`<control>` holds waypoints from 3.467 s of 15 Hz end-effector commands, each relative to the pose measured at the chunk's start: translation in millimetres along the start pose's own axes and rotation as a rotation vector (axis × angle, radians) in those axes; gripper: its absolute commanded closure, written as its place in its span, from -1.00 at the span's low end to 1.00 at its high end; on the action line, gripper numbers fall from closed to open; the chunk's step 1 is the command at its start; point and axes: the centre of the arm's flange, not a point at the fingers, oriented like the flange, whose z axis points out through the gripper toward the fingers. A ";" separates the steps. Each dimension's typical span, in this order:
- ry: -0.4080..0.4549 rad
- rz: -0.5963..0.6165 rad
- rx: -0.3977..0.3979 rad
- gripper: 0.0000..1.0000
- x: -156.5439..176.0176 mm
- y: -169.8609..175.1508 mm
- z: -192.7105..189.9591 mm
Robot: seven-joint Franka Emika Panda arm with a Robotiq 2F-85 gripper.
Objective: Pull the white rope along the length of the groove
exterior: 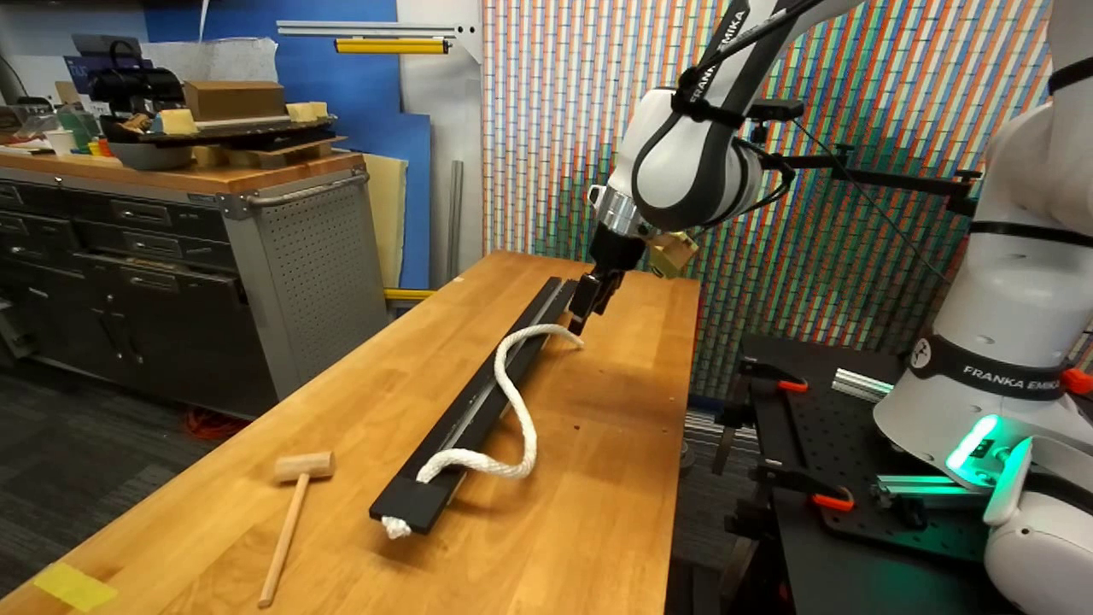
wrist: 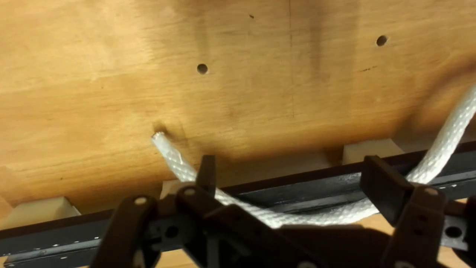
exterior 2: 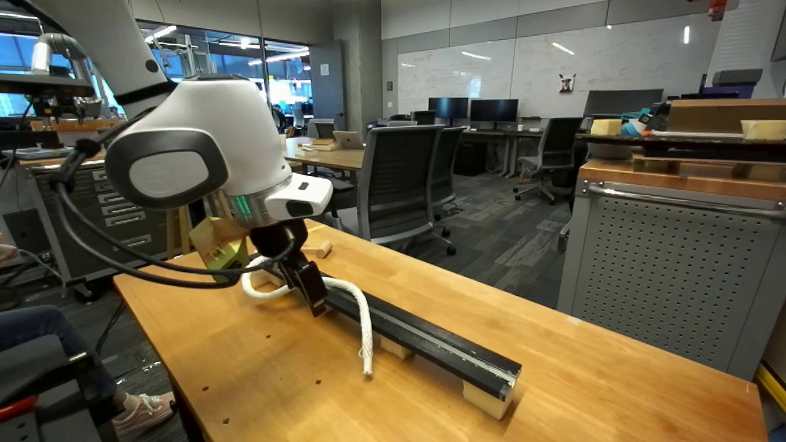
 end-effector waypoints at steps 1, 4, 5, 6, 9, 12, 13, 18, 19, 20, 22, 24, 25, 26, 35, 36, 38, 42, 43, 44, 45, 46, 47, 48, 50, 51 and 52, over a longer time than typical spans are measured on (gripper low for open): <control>0.038 -0.017 -0.018 -1.00 15.7 17.1 26.7; 0.007 -0.004 -0.051 -1.00 11.8 34.8 51.6; -0.004 -0.002 -0.070 -1.00 8.9 40.8 61.4; -0.016 -0.003 -0.088 -1.00 6.2 46.8 70.3; -0.037 -0.038 -0.159 -1.00 1.5 62.4 92.7; -0.008 -0.112 -0.226 -1.00 -1.8 63.0 98.6; 0.012 -0.133 -0.241 -1.00 -1.4 60.8 97.2; 0.107 -0.171 -0.245 -1.00 4.4 46.1 87.8; 0.113 -0.172 -0.245 -1.00 5.0 45.4 88.2; 0.115 -0.170 -0.244 -1.00 5.3 46.6 88.8; 0.118 -0.165 -0.244 -0.89 6.4 49.2 89.7; 0.122 -0.163 -0.245 -0.64 7.8 50.2 90.2; 0.123 -0.163 -0.244 -0.27 9.0 50.4 91.1; 0.125 -0.161 -0.241 -0.07 10.3 50.4 92.0; 0.138 -0.142 -0.232 0.48 25.2 49.4 102.3; 0.137 -0.134 -0.231 0.61 25.5 51.2 103.8; 0.132 -0.118 -0.227 0.88 23.4 54.4 103.8; 0.050 -0.095 -0.187 0.95 10.8 59.1 93.3; 0.032 -0.097 -0.172 0.95 7.7 58.6 90.3; 0.014 -0.100 -0.157 0.95 4.2 57.3 83.8; 0.001 -0.104 -0.150 0.95 2.5 55.7 78.4; -0.006 -0.104 -0.153 0.95 0.2 53.9 70.9; -0.015 -0.102 -0.152 0.95 -1.8 52.9 65.4; -0.023 -0.101 -0.167 0.95 -3.4 51.6 59.6; -0.036 -0.097 -0.180 0.95 -6.6 52.0 48.4; -0.029 -0.092 -0.189 0.95 -6.4 53.0 40.6; -0.031 -0.087 -0.190 0.95 -4.8 55.7 35.9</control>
